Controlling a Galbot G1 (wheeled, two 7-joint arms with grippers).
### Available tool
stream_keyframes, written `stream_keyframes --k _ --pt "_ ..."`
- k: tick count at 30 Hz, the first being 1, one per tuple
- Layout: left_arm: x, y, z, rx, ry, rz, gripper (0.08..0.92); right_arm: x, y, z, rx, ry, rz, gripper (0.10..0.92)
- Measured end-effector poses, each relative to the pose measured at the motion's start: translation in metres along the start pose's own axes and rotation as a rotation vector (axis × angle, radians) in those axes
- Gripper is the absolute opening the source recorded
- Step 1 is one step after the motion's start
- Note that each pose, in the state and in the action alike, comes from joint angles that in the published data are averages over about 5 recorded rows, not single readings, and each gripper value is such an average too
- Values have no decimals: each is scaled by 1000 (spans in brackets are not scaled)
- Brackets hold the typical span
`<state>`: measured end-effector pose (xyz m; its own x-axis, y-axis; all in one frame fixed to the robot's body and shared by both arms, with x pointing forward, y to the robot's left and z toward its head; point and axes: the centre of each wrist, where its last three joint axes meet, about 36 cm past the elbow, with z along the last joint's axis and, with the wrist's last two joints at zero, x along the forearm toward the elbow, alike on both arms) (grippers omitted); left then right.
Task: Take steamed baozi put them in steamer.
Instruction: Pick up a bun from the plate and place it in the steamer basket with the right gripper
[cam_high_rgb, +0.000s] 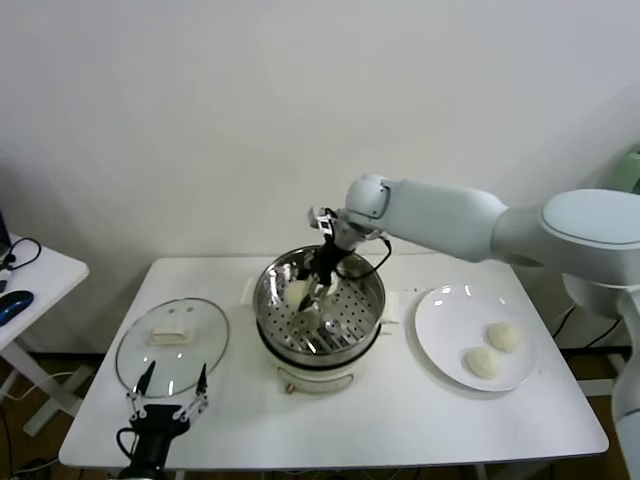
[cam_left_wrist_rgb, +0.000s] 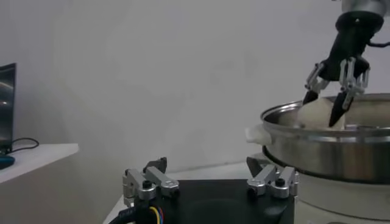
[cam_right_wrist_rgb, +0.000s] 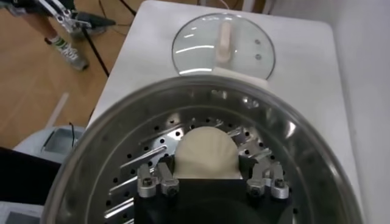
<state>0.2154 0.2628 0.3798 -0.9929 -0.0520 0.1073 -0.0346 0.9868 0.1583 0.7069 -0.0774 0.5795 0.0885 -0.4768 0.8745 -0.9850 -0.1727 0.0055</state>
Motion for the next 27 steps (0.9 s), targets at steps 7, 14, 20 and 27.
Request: stream_keyframes --k 7,14,20,27 --pt "-1 -1 0 0 -1 5 823 -14 0 -3 11 9 -9 672" --pt "-1 -1 1 -1 -1 8 823 -23 -1 -7 26 13 -13 670" --pt "-1 -1 1 -1 -1 9 823 -27 0 -6 32 22 -19 673" --pt "-2 -3 1 -1 -3 12 823 -34 0 -7 42 29 -26 705"
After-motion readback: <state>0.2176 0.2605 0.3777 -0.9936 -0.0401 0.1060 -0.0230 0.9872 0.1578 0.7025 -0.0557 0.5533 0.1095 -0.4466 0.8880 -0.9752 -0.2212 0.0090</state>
